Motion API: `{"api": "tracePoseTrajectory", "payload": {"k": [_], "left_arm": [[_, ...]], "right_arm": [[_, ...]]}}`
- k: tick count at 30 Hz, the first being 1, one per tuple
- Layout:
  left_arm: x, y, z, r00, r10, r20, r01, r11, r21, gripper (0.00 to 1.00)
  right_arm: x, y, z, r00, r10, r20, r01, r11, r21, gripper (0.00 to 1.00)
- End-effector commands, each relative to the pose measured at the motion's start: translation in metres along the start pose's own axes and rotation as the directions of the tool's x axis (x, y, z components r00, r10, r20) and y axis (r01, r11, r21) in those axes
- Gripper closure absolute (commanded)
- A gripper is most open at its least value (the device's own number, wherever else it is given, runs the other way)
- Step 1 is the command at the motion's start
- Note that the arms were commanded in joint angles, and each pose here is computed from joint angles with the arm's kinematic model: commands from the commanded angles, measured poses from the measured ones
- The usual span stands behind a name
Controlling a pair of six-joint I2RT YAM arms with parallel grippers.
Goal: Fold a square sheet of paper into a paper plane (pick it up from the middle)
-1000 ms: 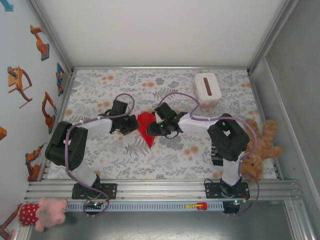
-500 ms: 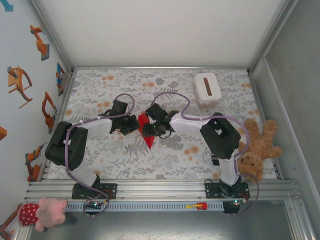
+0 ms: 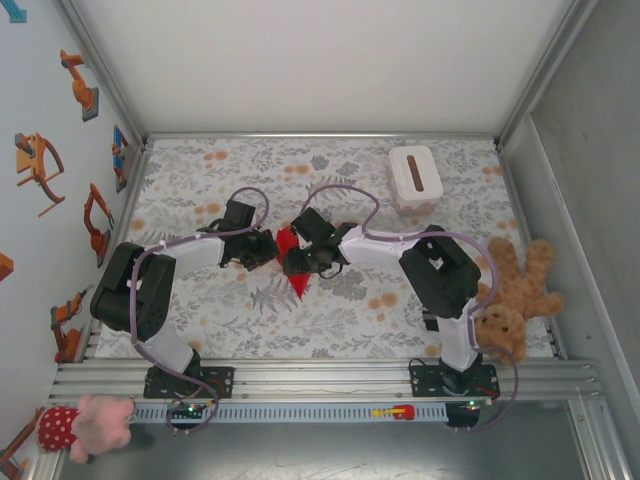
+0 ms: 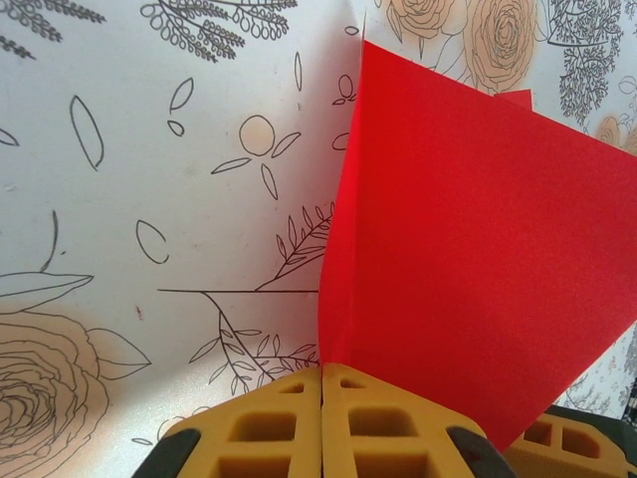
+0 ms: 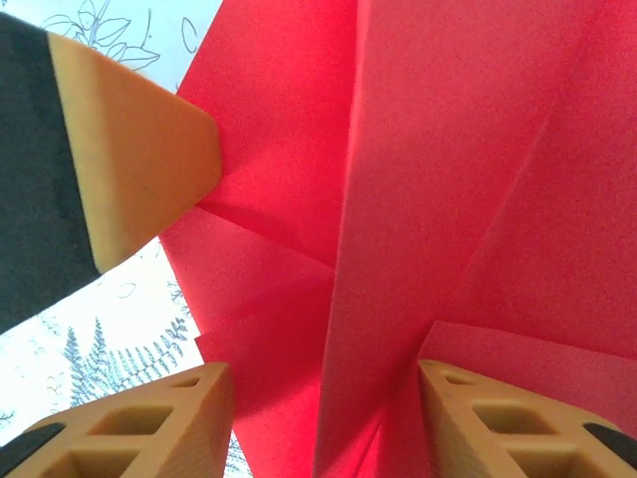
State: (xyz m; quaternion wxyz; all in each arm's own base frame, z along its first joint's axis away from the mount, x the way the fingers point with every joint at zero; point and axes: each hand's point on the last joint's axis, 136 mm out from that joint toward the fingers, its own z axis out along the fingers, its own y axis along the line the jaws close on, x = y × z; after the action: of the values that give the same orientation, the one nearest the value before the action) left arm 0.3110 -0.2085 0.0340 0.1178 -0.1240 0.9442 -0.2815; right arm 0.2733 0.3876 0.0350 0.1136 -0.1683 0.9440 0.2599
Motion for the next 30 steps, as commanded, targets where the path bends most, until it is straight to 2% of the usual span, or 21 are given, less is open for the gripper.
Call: {"api": "tracePoseTrajectory", "payload": {"k": [1,13,21,30], "left_arm": [[-0.003,-0.007,0.0,1.0,0.0,-0.002,0.0,1.0,0.015,0.93],[-0.003,-0.007,0.0,1.0,0.004,-0.004,-0.004,1.0,0.017,0.93],[-0.003,-0.008,-0.003,1.0,0.004,0.0,-0.004,1.0,0.014,0.89],[-0.009,-0.006,-0.021,0.999,0.018,0.049,-0.017,1.0,-0.022,0.71]], "right_arm": [[-0.005,0.016,-0.012,0.998,-0.044,0.033,0.046,0.998,-0.049,0.5],[0.001,0.007,-0.006,0.999,-0.037,0.012,0.037,0.999,0.0,0.46],[0.001,-0.008,-0.006,1.0,-0.014,0.011,0.013,0.996,0.085,0.58],[0.002,-0.019,-0.007,1.0,0.005,0.005,-0.005,0.989,0.145,0.71]]}}
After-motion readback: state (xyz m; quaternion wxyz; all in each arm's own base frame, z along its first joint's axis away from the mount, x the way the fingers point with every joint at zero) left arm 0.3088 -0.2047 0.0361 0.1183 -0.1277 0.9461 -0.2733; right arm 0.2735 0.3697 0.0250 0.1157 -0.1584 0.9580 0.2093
